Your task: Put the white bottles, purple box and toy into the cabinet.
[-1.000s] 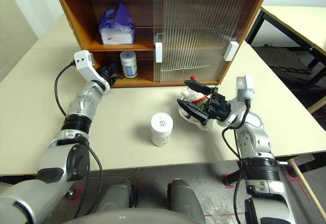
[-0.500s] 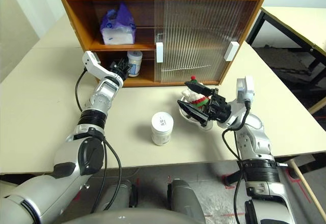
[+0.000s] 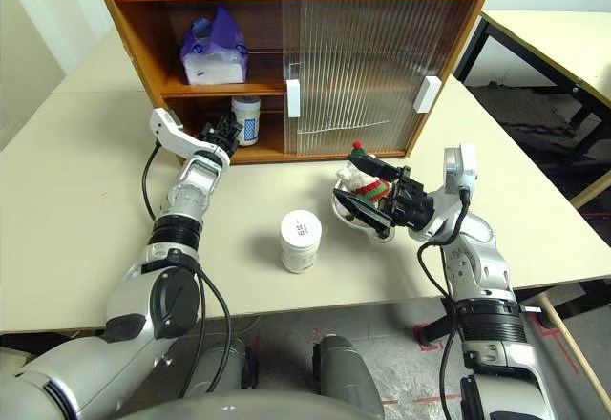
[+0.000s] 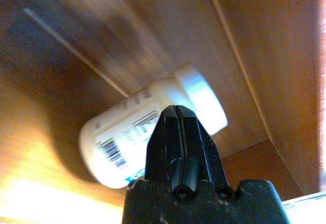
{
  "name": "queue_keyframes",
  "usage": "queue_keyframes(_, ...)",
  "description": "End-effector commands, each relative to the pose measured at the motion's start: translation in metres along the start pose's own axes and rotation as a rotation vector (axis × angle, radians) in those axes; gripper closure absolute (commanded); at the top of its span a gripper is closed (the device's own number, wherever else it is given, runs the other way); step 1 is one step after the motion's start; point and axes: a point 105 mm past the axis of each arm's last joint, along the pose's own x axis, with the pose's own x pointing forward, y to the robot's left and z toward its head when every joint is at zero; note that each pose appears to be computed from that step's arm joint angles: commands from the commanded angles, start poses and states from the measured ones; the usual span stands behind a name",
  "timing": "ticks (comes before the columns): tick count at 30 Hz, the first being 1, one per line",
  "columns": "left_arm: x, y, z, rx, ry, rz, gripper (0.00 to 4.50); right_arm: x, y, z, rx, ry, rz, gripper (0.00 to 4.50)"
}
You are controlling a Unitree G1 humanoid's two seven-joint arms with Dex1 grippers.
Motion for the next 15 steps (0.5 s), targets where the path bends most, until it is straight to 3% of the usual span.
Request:
queue_keyframes(1, -0.004, 0.003, -0.004, -0.017, 0.007, 0.015, 4.45, -0.002, -0.001, 0.000, -0.017, 0.010, 0.000, 0.00)
queue_keyframes(15, -0.013, 0.015, 0.004, -0.102, -0.046, 0.080, 4.45, -0.003, -0.001, 0.000, -0.014, 0.016, 0.002, 0.00)
